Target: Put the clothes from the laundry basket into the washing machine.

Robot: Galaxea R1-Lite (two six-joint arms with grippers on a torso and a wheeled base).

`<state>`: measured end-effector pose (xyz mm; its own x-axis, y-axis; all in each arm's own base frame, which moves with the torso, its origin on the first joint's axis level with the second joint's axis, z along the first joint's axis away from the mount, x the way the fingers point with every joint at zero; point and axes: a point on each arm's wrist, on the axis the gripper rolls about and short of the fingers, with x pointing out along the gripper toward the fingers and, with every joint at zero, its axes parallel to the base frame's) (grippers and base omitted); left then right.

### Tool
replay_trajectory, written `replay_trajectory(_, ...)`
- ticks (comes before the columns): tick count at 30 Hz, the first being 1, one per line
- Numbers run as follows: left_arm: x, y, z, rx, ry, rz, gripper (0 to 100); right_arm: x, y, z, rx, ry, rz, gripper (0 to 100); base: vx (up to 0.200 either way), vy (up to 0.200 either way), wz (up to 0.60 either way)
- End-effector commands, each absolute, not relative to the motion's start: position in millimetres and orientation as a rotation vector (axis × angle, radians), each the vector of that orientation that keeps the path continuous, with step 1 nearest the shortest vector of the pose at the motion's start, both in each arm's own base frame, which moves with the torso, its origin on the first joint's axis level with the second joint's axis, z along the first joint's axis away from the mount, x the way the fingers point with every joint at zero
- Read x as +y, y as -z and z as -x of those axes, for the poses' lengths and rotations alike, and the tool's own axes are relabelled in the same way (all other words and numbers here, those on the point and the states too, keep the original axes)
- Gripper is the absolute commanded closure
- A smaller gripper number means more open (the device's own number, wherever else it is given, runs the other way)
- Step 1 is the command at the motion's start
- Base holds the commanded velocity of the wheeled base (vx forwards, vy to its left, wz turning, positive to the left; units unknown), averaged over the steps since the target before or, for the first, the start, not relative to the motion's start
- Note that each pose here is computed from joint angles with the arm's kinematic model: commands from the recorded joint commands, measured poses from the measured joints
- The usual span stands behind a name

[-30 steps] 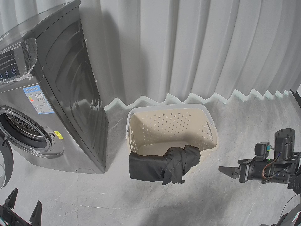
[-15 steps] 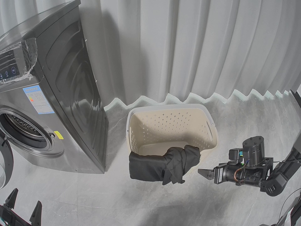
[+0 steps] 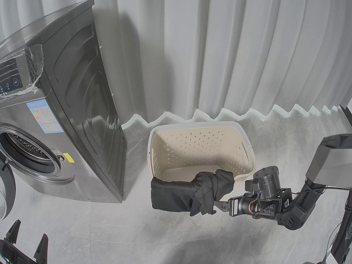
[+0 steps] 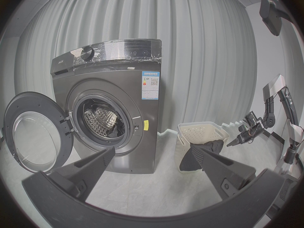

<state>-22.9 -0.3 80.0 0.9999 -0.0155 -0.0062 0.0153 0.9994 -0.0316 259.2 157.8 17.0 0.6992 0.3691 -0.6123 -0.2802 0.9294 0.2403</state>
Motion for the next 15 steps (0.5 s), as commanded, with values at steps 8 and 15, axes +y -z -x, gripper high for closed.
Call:
replay_trajectory(8,-0.3,-75.5,23.0,0.005,0.015,0.032,0,162.0,15.2,-288.5,0.741,-0.319,-0.125,0,0.0,0.0,0.0)
replay_trajectory(15,-0.3,-75.5,23.0,0.005,0.015,0.032,0,160.6,27.5,-312.2,0.724,-0.294,-0.123,0,0.0,0.0,0.0)
